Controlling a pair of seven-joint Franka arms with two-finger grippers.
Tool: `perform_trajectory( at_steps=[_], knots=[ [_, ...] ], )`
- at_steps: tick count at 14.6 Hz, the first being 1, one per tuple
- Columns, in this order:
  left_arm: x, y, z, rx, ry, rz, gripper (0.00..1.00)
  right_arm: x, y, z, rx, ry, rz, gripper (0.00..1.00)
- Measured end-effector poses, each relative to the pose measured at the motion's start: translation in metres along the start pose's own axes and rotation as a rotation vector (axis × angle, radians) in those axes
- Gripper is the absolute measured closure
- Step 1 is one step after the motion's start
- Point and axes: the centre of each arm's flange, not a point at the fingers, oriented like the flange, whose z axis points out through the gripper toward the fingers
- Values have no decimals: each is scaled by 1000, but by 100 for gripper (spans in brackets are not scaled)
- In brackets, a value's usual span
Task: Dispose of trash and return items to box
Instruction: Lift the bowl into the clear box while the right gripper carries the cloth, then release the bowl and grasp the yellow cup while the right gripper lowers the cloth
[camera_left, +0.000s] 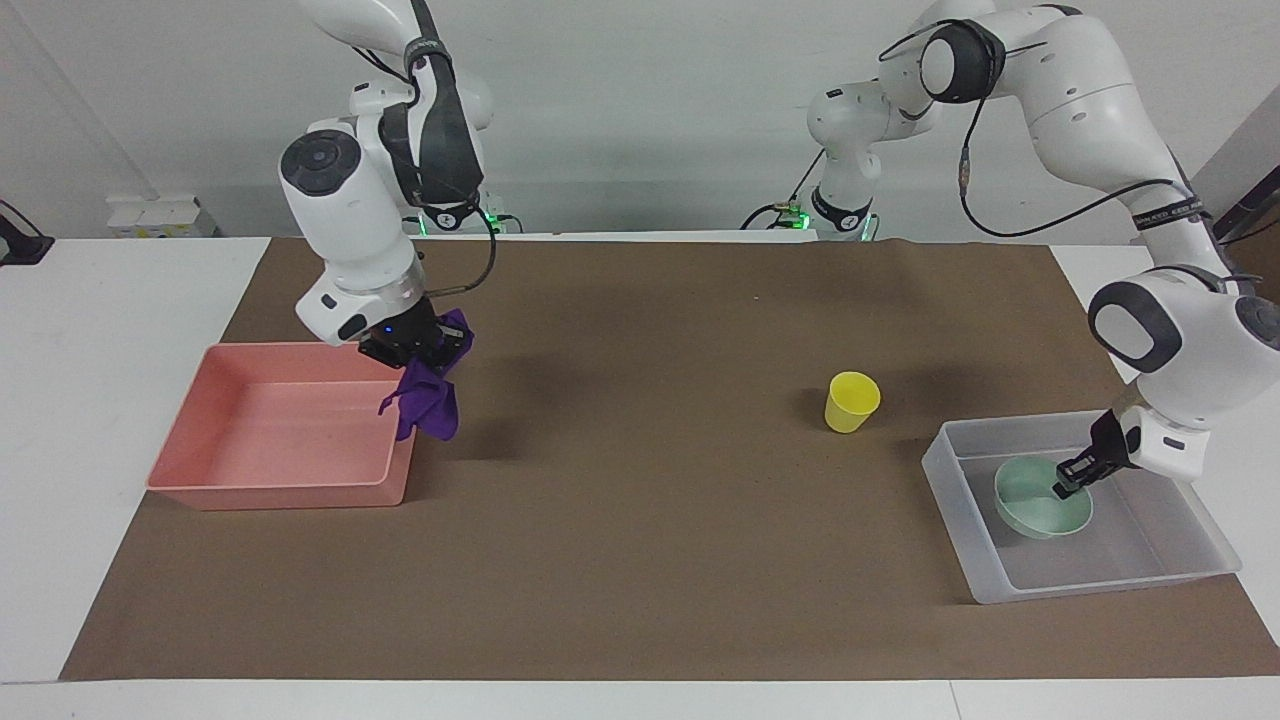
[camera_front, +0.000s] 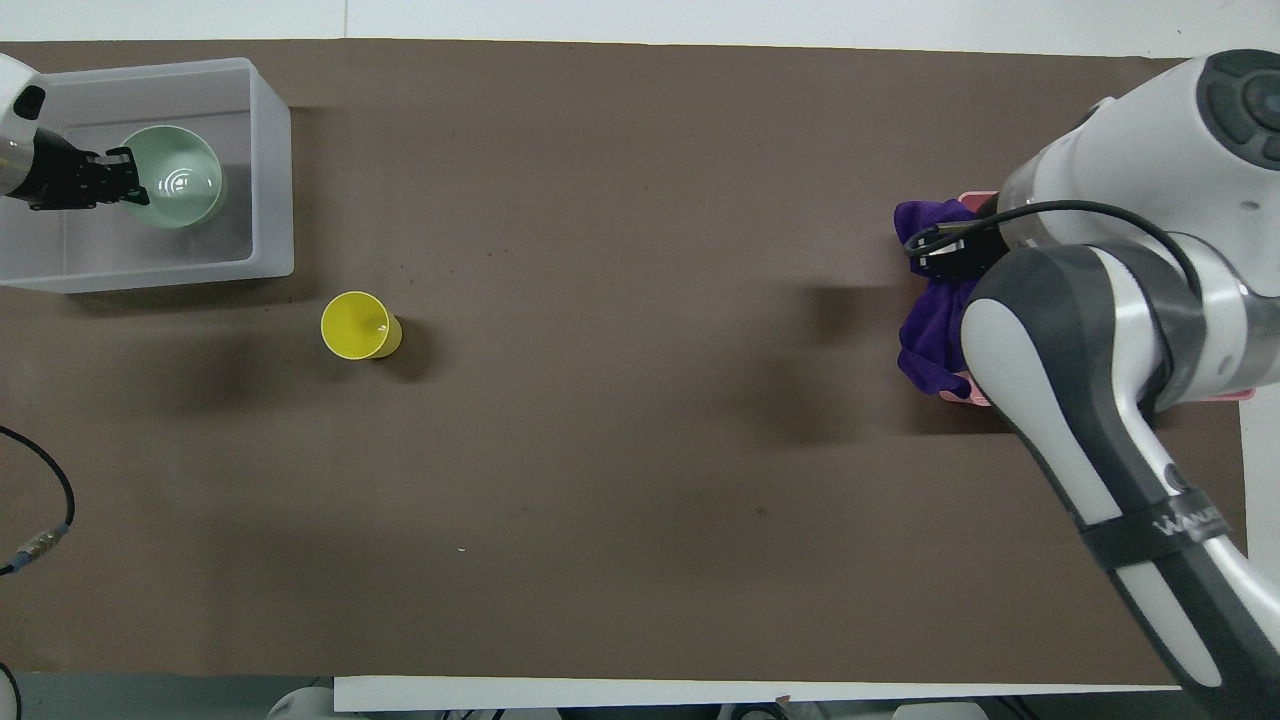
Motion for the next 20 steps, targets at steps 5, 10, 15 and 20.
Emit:
perform_trajectory(
  at_steps=[5, 10, 15, 20],
  knots=[
    [3, 4, -38, -9, 47, 5, 52, -6, 109, 8, 4, -37, 21, 91],
    [-57, 89, -152, -34, -57, 60, 0, -22, 176, 55, 12, -43, -1, 91],
    [-169, 192, -83, 52, -162, 78, 0, -19, 171, 121, 10, -36, -17, 91],
    [-216, 166, -39, 53, -152, 51, 0, -13, 167, 138, 11, -37, -26, 71]
  ],
)
